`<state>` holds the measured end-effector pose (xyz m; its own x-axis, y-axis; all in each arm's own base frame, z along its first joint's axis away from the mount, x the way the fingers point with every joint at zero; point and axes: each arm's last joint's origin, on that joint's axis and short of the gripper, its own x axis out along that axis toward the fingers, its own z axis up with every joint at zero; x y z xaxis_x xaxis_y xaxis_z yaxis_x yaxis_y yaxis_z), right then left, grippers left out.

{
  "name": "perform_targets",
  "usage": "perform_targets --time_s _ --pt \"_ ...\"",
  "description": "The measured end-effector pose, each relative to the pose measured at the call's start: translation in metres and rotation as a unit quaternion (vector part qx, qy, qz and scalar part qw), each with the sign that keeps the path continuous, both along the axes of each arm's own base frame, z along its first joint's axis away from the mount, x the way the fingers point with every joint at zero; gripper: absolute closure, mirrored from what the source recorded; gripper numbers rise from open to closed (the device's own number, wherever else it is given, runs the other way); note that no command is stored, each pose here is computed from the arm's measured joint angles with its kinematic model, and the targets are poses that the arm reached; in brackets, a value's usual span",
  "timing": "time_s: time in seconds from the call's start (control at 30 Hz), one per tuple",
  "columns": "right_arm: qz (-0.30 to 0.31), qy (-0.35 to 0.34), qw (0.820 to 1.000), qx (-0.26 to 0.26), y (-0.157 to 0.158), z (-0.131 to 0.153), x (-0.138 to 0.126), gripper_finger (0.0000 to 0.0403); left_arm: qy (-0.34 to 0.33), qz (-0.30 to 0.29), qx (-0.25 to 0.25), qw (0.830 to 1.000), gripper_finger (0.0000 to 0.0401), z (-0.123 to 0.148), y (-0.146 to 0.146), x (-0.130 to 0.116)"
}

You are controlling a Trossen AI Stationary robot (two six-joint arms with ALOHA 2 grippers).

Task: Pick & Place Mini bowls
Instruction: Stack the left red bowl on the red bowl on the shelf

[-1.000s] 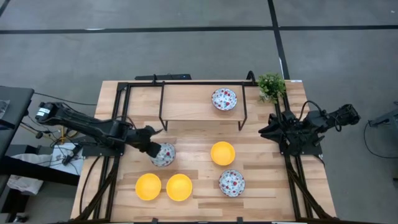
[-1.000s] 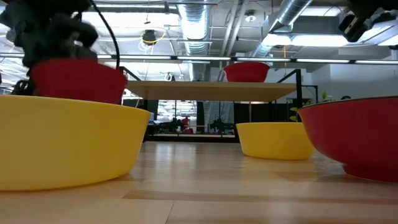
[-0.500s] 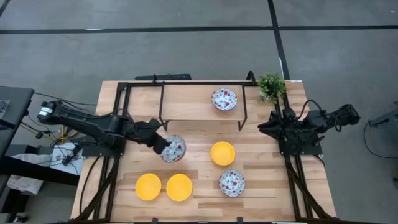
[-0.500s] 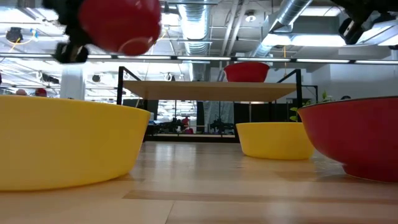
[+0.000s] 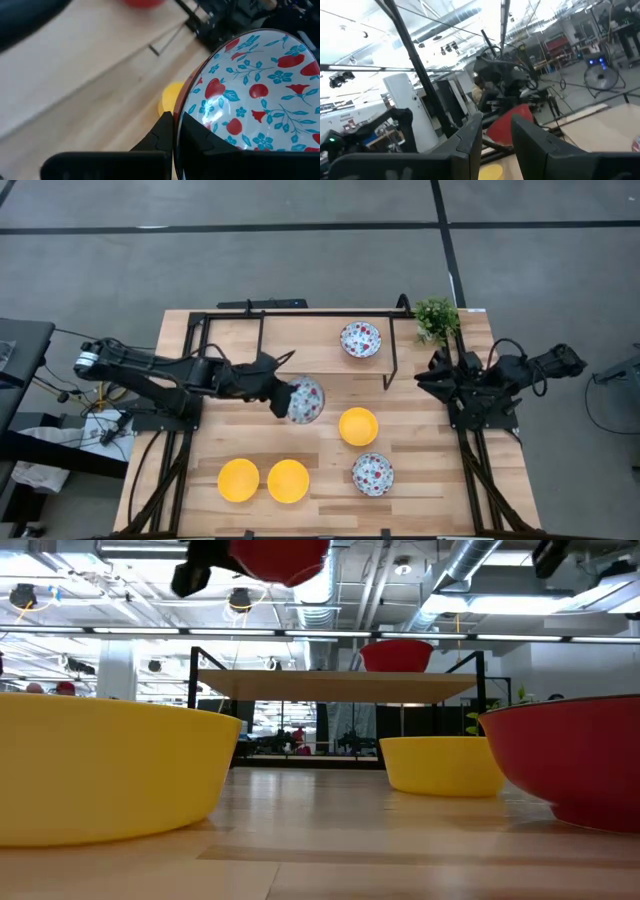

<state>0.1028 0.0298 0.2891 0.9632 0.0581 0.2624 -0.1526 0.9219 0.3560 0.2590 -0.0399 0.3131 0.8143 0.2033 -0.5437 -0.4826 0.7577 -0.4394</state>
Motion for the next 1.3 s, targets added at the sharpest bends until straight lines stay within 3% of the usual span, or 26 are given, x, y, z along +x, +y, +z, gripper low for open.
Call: perform_targets --time_s 0.4,0.67,0.83,0.97,1.13,1.3 --pt "-0.014 0.04 0.997 -0.065 0.014 0.02 0.038 0.031 -0.018 0.052 0.112 0.992 0.0391 0.03 0.01 0.021" --pt "-0.067 0.078 0.988 -0.115 0.022 0.044 0.074 0.031 -0.018 0.081 0.121 0.989 0.0391 0.031 0.019 0.023" --pt "-0.089 0.141 0.977 -0.135 0.025 0.057 0.101 0.031 -0.016 0.09 0.122 0.988 0.0391 0.03 0.024 0.024" --pt "-0.098 0.21 0.966 -0.115 0.022 0.067 0.122 0.031 -0.015 0.099 0.122 0.987 0.0391 0.03 0.029 0.024" --pt "-0.109 0.303 0.939 -0.118 0.018 0.079 0.14 0.0306 -0.013 0.105 0.122 0.987 0.0391 0.03 0.033 0.024" --pt "-0.123 0.319 0.932 -0.117 0.013 0.096 0.153 0.0277 0.001 0.113 0.133 0.985 0.0391 0.028 0.034 0.022"
